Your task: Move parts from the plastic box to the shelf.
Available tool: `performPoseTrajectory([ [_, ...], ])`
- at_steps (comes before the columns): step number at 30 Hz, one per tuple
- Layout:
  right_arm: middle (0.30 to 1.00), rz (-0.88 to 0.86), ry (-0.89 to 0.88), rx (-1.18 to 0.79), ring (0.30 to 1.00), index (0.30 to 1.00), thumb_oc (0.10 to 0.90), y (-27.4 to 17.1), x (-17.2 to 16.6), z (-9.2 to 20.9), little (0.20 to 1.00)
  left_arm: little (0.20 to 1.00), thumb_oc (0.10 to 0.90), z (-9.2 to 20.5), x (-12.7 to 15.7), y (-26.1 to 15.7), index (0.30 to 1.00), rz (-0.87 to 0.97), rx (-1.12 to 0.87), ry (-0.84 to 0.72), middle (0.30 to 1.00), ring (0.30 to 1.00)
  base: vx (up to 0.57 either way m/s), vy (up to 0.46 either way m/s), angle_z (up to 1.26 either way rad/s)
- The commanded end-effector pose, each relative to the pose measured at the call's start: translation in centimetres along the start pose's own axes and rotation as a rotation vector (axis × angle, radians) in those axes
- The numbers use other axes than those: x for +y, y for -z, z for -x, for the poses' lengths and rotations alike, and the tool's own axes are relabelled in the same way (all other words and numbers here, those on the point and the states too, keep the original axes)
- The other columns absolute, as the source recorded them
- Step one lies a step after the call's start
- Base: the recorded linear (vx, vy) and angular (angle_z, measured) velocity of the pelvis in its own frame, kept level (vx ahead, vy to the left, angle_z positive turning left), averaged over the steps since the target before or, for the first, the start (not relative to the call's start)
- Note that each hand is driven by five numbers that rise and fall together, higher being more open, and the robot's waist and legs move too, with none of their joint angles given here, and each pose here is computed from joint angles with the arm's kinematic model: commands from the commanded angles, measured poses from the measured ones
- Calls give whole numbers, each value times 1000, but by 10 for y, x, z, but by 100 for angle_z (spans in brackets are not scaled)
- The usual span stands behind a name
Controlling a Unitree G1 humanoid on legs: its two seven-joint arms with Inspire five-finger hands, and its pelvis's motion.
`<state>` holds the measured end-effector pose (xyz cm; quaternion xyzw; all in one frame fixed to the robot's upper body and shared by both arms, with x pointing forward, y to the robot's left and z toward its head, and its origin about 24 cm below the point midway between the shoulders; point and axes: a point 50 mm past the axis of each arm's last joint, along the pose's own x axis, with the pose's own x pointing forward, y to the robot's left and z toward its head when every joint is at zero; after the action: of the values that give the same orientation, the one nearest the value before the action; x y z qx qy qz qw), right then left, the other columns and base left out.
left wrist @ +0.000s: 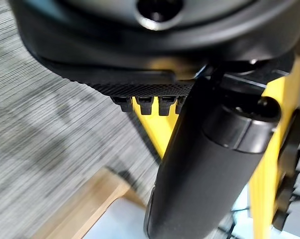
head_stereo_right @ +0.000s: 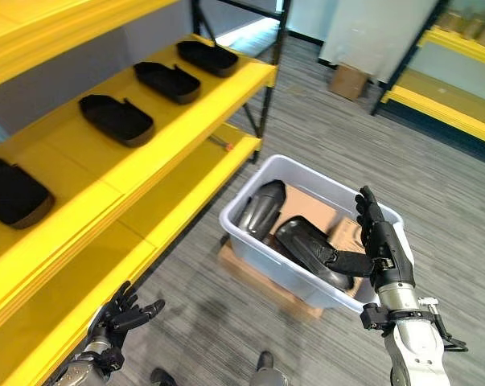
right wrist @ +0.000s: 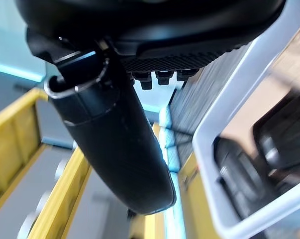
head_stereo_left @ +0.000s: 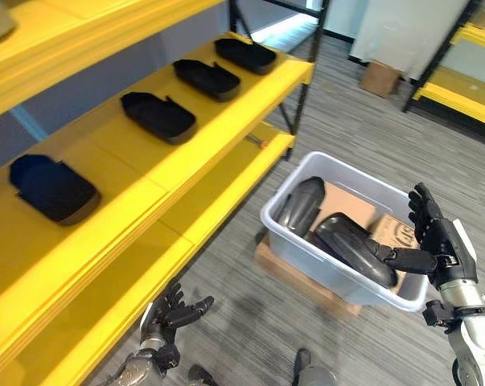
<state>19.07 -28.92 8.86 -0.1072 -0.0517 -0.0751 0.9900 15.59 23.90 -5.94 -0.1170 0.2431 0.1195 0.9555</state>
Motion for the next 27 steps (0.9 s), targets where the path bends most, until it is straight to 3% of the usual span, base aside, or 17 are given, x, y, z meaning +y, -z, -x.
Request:
performPoseTrajectory([
  [1,1000,35,79,-268,1000,1000,900,-48,-20,-5,1000,1000,900,-2,1,-51,1000,-33,-238,47,1000,1000,-5,-104,-36],
  [18,1000,38,47,-263,1000,1000,900,-48,-21,-2,1000,1000,900,-8,-34,-61,1000,-51,-292,190,1000,1000,13,-130,-25],
  [27,1000,6,-40,-270,1000,1000,900,-47,-4,-20,1000,1000,900,-5,-31,-59,1000,29,-307,139,1000,1000,36,-81,-44],
])
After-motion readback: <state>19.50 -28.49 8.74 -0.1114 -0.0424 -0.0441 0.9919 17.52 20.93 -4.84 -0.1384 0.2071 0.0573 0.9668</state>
